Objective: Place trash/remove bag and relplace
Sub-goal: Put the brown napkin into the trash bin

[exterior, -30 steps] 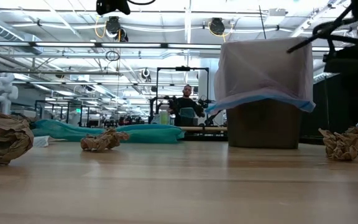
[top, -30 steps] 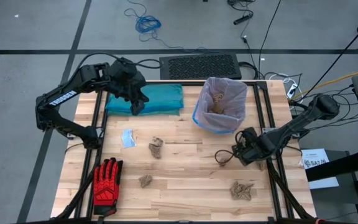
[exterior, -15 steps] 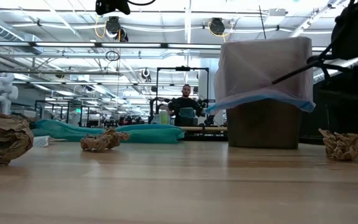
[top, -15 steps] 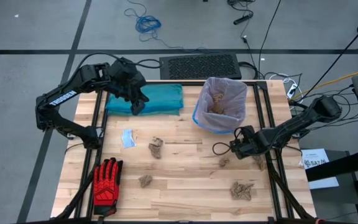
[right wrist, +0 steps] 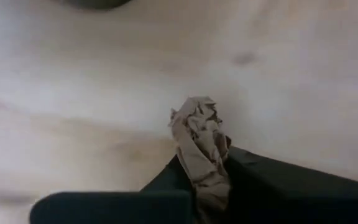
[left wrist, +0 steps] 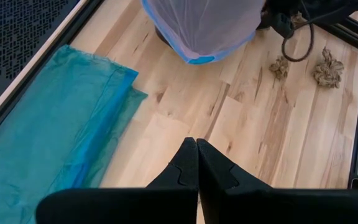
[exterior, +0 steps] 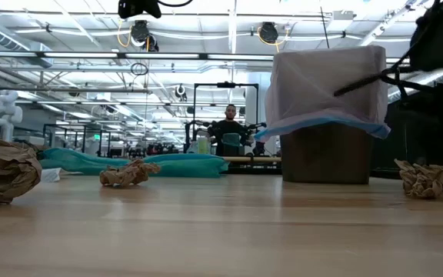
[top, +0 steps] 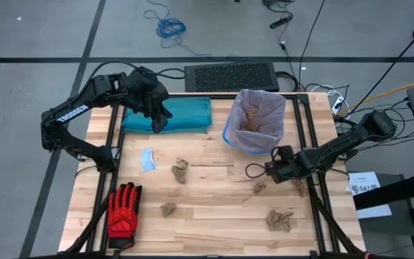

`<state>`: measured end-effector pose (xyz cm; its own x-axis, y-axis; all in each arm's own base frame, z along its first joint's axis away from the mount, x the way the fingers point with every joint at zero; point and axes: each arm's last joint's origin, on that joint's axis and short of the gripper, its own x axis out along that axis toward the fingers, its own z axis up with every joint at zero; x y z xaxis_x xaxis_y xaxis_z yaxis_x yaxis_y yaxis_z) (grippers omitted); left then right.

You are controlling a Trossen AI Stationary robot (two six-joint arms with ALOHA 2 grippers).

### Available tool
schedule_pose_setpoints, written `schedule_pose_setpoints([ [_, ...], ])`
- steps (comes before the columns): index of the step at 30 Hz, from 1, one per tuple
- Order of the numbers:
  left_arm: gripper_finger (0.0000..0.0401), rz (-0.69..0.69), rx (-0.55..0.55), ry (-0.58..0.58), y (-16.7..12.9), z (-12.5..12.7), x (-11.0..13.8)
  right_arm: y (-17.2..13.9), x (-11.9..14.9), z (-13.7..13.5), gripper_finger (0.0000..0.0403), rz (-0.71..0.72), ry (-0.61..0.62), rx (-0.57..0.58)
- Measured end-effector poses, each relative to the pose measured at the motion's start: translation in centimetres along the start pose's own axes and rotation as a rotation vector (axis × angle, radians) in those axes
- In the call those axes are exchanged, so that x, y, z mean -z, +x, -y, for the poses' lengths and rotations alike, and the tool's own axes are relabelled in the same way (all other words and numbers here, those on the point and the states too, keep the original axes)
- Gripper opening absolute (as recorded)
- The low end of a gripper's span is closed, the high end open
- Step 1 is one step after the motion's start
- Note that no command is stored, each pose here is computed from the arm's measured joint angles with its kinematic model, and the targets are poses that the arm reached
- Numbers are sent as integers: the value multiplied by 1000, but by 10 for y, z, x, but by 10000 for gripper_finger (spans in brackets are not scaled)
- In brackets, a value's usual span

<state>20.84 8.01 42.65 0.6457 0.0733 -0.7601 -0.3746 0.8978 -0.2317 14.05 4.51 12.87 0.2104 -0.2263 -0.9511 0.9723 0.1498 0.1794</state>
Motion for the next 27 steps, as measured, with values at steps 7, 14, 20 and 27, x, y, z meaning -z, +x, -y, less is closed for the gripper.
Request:
schedule_pose_setpoints([
  [7, 0, 1, -4, 12, 0, 0, 0, -20, 13, -33, 4, -151, 20, -228],
  [14, 0, 94, -30, 45, -1, 0, -9, -93, 33, -84, 2, -209, -165, -612],
  [20, 0, 154, -18, 86, -1, 2, -14, -177, 24, -113, 1, -84, -261, -850],
  [27, 0, 172, -16, 92, -1, 3, -16, -242, -50, -117, 0, 234, -312, -717],
])
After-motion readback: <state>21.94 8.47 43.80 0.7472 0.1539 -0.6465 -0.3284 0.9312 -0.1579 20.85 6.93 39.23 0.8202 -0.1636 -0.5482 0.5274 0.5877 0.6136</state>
